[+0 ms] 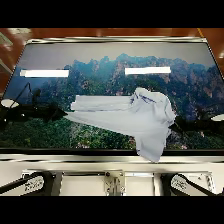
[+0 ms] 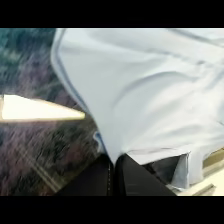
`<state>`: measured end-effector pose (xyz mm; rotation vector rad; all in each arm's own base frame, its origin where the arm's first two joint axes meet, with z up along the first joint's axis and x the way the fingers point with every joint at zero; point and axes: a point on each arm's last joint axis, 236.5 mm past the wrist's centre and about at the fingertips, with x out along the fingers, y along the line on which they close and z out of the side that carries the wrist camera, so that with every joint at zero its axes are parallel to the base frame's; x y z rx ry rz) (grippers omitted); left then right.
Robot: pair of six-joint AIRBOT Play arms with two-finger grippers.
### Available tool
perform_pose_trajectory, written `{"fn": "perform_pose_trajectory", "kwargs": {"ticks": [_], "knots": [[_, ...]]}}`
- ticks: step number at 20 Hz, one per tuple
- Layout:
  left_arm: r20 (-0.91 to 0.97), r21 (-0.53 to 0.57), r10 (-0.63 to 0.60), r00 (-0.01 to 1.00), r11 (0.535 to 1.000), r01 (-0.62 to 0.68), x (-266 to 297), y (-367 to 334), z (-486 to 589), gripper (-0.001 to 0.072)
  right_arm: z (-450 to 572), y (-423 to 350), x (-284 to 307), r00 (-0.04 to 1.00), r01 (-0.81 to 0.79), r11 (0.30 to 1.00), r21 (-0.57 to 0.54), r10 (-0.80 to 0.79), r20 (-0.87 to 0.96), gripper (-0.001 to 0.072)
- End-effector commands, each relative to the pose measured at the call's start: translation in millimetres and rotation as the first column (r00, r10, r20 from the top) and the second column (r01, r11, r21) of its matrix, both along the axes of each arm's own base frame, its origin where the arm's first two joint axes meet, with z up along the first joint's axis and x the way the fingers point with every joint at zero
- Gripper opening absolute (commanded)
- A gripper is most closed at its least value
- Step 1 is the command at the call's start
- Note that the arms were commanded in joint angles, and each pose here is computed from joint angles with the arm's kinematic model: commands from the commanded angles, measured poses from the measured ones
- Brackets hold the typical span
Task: Fold the shirts.
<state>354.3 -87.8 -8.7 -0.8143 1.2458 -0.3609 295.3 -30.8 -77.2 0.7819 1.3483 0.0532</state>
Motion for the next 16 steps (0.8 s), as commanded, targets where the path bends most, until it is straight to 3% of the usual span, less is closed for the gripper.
{"fn": "perform_pose_trajectory", "kwargs": {"ticks": [1, 3, 5, 7, 10, 11, 13, 16], "knots": [[0.272, 0.071, -0.063, 0.960, 0.996, 0.045, 40, 5, 94, 0.0034, 116, 0, 32, 0.945, -0.127, 0.985, -0.117, 0.156, 0.288, 0.0056], [0.547, 0.173, -0.137, 0.826, 0.984, 0.049, 52, 3, 207, 0.0034, 236, 9, 51, 0.800, -0.119, 0.961, -0.248, 0.241, 0.549, 0.0056], [0.784, 0.255, -0.188, 0.592, 0.966, -0.032, 30, -1, 343, 0.0035, 373, 27, 45, 0.559, -0.002, 0.931, -0.366, 0.305, 0.771, 0.0056], [0.933, 0.222, -0.157, 0.323, 0.959, -0.175, -23, -4, 470, 0.0035, 496, 44, 7, 0.300, 0.191, 0.876, -0.443, 0.378, 0.876, 0.0056], [0.992, 0.123, -0.124, 0.017, 0.940, -0.319, -114, -6, 581, 0.0035, 607, 71, -70, 0.050, 0.406, 0.822, -0.398, 0.415, 0.908, 0.0056], [0.989, 0.129, -0.149, -0.026, 0.921, -0.368, -137, -3, 594, 0.0035, 628, 78, -93, -0.003, 0.459, 0.803, -0.380, 0.429, 0.903, 0.0056], [0.989, 0.134, -0.146, 0.008, 0.886, -0.445, -155, 9, 591, 0.0035, 647, 77, -120, -0.028, 0.541, 0.756, -0.367, 0.453, 0.891, 0.0056], [0.948, 0.309, -0.217, 0.233, 0.807, -0.503, -150, 32, 538, 0.0035, 625, 62, -113, 0.093, 0.546, 0.732, -0.408, 0.431, 0.898, 0.0056]]}}
